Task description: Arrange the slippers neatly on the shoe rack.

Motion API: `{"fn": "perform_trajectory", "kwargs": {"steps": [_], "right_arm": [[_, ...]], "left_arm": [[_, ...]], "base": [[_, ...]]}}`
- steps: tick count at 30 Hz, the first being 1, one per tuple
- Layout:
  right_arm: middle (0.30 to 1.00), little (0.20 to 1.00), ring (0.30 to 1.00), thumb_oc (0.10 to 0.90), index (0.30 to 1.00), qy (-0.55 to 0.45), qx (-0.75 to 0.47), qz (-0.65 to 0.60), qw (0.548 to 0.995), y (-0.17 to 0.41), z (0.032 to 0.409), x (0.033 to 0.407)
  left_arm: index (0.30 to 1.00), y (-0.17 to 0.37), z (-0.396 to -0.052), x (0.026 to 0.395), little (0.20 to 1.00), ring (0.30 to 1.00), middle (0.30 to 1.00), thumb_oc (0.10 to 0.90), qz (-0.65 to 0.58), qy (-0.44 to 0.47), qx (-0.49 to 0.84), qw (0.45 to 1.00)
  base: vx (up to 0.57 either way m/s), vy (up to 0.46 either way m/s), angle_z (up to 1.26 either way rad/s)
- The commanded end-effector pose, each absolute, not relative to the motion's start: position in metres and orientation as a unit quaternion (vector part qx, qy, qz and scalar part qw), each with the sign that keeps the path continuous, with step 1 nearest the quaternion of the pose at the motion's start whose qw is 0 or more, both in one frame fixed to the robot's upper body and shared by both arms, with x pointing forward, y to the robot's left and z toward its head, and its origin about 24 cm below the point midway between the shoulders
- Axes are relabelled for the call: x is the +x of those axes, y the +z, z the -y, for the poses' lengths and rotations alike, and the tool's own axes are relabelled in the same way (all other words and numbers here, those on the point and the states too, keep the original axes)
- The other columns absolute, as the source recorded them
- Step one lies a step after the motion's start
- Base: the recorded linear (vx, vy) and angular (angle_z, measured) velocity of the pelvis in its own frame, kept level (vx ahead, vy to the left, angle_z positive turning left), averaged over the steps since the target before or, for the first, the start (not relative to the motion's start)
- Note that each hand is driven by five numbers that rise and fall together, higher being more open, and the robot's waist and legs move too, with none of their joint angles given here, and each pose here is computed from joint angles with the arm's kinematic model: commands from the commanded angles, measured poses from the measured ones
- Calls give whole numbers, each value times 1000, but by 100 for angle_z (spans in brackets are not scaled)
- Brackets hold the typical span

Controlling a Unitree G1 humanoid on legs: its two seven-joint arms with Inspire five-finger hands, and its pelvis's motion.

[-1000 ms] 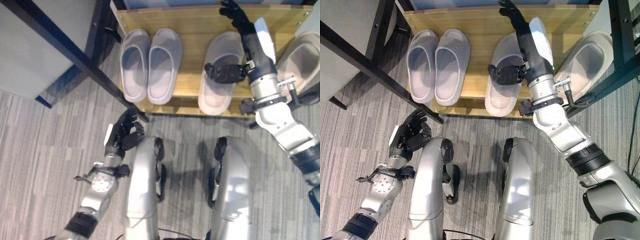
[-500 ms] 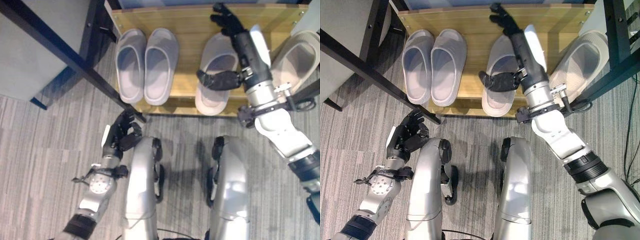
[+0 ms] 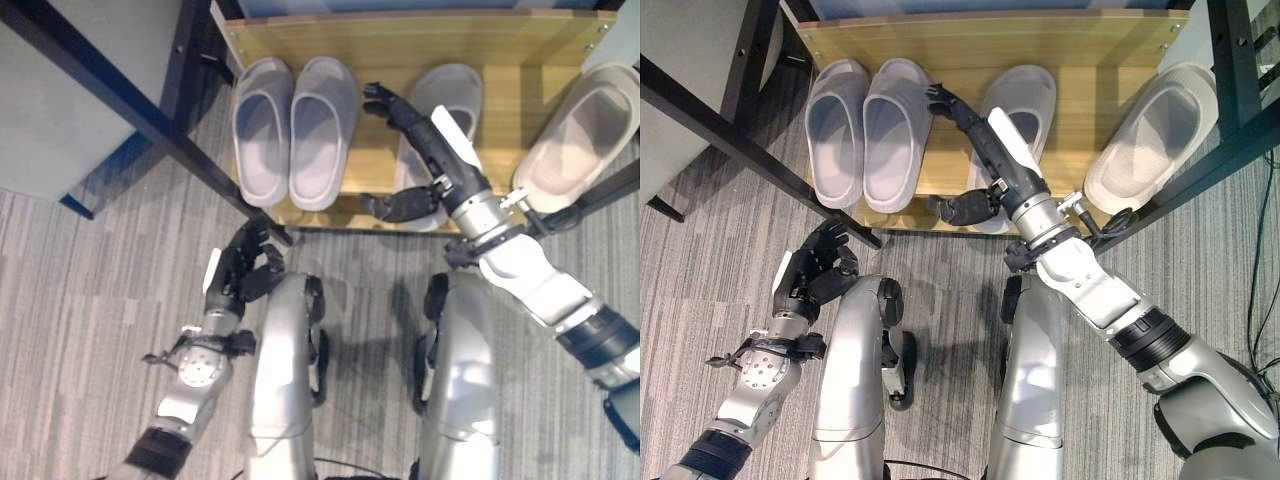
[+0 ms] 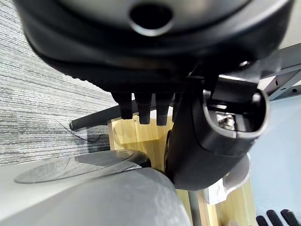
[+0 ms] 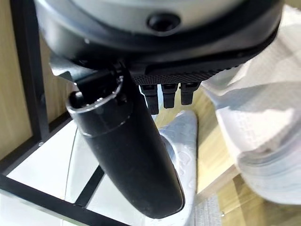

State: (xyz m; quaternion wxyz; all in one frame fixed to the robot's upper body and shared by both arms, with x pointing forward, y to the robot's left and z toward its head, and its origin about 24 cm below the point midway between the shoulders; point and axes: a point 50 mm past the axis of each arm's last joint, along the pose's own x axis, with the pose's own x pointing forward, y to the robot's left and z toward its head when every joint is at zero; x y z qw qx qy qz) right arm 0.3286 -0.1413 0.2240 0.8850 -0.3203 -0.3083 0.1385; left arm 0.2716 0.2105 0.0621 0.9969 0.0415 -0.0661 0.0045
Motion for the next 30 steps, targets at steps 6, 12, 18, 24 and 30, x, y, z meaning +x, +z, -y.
{"fn": "perform_trajectory", "kwargs": {"steps": [6, 12, 18, 24, 30], "right_arm": [[900, 900, 900, 800, 900, 87, -364, 426, 823, 286, 149, 318], [900, 900, 900, 800, 900, 63, -393, 412, 820, 284, 168, 320], [900, 900, 900, 800, 900, 25, -412, 393, 821, 286, 194, 321], [900, 900, 900, 800, 900, -1, -408, 379, 831, 286, 209, 325], [900, 900, 900, 800, 900, -13, -410, 368, 835, 284, 217, 327]], "left_arm": [[900, -1, -224, 222, 900, 900, 900, 800, -86, -16, 128, 988], [900, -2, -224, 220, 900, 900, 900, 800, -87, -19, 129, 988], [900, -2, -224, 218, 900, 900, 900, 800, -86, -27, 124, 988], [900, -1, -225, 218, 900, 900, 900, 800, -85, -30, 122, 988], [900, -2, -227, 217, 900, 900, 900, 800, -89, -28, 119, 988]], "base": [[0, 0, 0], [1, 8, -2], [0, 0, 0], [0, 0, 0], [0, 0, 0]]}}
